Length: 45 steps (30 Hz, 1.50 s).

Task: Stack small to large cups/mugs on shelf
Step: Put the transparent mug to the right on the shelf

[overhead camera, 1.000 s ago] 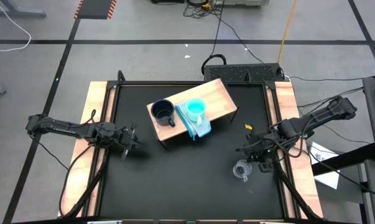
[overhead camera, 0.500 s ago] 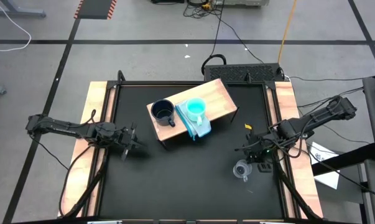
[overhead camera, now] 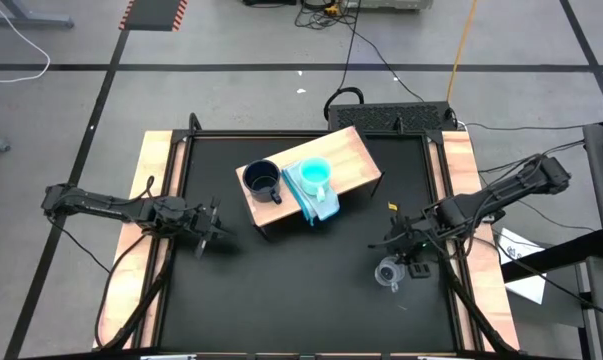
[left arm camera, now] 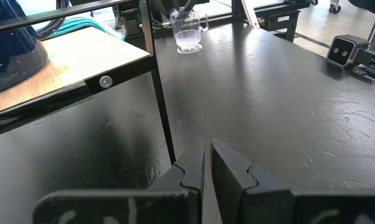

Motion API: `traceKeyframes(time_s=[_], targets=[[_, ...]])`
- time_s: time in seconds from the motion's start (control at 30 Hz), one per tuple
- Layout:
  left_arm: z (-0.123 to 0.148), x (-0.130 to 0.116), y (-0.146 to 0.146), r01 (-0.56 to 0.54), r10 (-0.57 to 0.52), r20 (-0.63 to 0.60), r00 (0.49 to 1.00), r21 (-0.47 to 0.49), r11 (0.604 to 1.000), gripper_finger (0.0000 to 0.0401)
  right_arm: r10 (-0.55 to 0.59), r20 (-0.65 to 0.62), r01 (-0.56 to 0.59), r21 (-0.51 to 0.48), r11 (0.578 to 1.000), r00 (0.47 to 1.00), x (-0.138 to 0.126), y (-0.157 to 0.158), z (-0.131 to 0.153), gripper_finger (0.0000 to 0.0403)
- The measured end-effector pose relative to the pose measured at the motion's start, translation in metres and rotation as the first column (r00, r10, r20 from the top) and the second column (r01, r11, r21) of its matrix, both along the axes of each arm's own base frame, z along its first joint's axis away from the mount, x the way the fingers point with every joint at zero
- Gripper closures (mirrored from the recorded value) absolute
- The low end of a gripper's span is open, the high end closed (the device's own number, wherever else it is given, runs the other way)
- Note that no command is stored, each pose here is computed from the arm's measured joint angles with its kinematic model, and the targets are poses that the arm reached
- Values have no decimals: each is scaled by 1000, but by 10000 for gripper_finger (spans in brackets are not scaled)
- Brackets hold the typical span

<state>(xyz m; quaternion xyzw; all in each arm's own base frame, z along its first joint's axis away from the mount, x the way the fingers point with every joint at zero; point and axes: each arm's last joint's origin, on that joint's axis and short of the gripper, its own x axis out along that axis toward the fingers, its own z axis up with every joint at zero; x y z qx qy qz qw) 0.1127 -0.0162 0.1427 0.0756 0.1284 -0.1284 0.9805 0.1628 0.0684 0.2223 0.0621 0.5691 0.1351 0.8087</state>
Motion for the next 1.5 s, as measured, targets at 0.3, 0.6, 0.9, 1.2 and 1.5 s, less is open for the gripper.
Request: traceKeyframes(time_s=[0.3,0.6,0.9,1.2,1.5], targets=[[0,0,0,0,0,0,1000,0,1000,370,3,-20,-4,-12,1000,1000,8,3,-7,259],[0,0,0,0,0,0,1000,0,1000,370,7,-43,-8,-22,1000,999,10,4,-11,259],[0,0,0,0,0,0,1000,0,1000,370,6,-50,-8,-25,1000,999,11,4,-13,259],[0,0,0,-1,1,-1,1000,-2,1000,370,-12,-44,10,-51,999,999,11,3,-15,271],[0,0,0,-1,1,-2,1000,-2,1000,370,-16,-69,12,-60,998,998,7,2,-26,298]])
